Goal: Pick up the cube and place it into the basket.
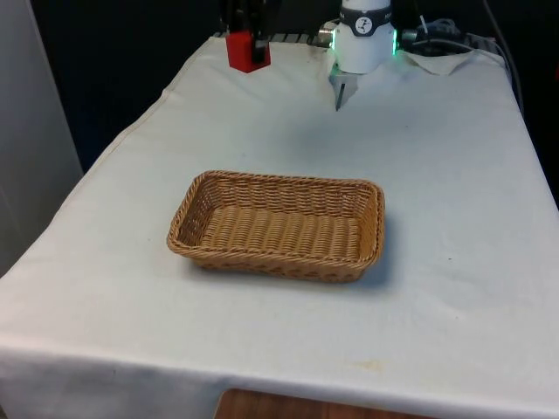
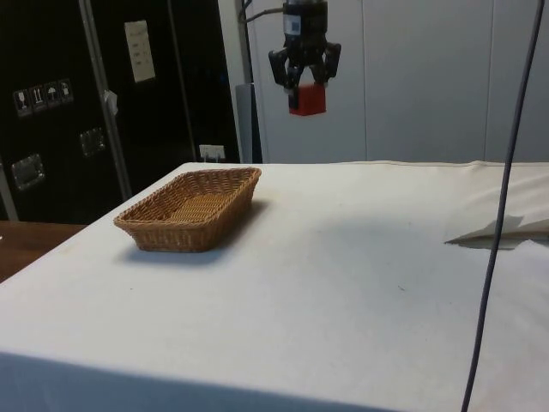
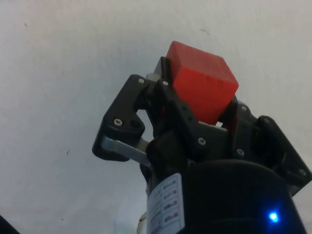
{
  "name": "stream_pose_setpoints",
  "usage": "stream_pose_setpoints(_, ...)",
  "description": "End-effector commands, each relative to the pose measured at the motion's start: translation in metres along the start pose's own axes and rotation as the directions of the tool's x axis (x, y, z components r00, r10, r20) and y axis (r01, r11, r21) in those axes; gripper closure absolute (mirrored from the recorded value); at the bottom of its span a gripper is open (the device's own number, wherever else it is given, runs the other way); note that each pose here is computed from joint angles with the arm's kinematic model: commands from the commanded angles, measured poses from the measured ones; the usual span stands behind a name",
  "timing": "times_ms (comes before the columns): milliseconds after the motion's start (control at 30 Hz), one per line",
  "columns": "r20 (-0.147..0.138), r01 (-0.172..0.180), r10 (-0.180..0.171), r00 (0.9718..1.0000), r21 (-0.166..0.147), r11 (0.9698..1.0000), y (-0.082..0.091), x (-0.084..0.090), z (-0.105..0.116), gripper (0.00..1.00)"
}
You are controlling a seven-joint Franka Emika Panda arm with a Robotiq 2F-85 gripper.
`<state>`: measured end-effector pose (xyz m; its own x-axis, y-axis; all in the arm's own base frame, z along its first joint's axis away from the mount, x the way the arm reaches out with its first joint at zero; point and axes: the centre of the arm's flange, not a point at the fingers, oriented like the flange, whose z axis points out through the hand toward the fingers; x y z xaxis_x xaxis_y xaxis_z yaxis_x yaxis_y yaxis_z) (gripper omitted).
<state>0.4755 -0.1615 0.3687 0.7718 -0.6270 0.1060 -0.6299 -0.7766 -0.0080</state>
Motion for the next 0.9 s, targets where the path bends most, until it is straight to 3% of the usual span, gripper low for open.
stream_pose_setpoints(0,0.001,0.019,-0.019,0.9998,0.002,0.9998,-0.001,-0.001,-0.003,1.0)
stream_pose_setpoints(67,0.0,0.04,-0.04,0.9992,0.0,0.9992,-0.002,0.0,-0.003,1.0)
stream_pose_setpoints(633,0.006,0.082,-0.082,0.9966,-0.038,0.9959,-0.028,0.011,0.005,1.0)
stream_pose_setpoints(867,0.01,0.129,-0.129,0.9916,-0.044,0.9907,-0.038,0.017,0.007,1.0)
